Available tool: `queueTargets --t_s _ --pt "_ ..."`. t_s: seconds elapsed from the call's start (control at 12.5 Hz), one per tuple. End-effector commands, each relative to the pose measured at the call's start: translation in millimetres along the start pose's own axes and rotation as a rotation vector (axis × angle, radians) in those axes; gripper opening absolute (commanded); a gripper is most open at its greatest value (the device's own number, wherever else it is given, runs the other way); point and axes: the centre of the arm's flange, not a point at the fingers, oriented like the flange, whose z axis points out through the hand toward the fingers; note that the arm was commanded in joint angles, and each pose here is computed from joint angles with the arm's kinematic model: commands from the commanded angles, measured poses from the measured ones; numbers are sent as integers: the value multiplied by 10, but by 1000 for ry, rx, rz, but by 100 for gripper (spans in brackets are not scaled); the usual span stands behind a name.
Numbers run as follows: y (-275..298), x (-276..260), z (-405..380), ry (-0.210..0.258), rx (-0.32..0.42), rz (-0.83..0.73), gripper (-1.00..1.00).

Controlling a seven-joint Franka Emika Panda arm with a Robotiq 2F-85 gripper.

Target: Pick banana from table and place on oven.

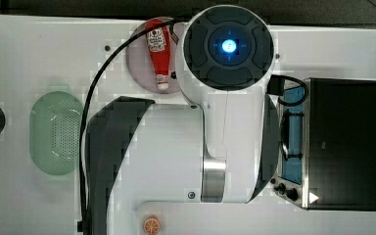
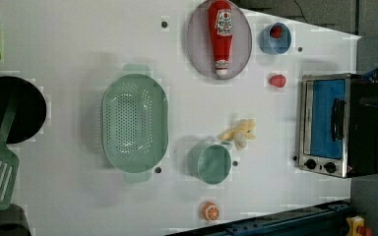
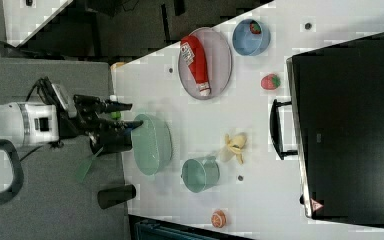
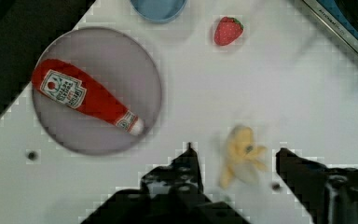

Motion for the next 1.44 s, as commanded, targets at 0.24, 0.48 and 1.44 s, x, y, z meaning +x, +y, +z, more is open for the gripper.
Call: queueTargets --t_s 0.24,0.48,1.44 --pt "1211 -1005 -719 11 19 -13 100" --pt "1137 -973 -582 -8 -6 -18 100" --pt "278 -397 1885 -62 -59 -42 100"
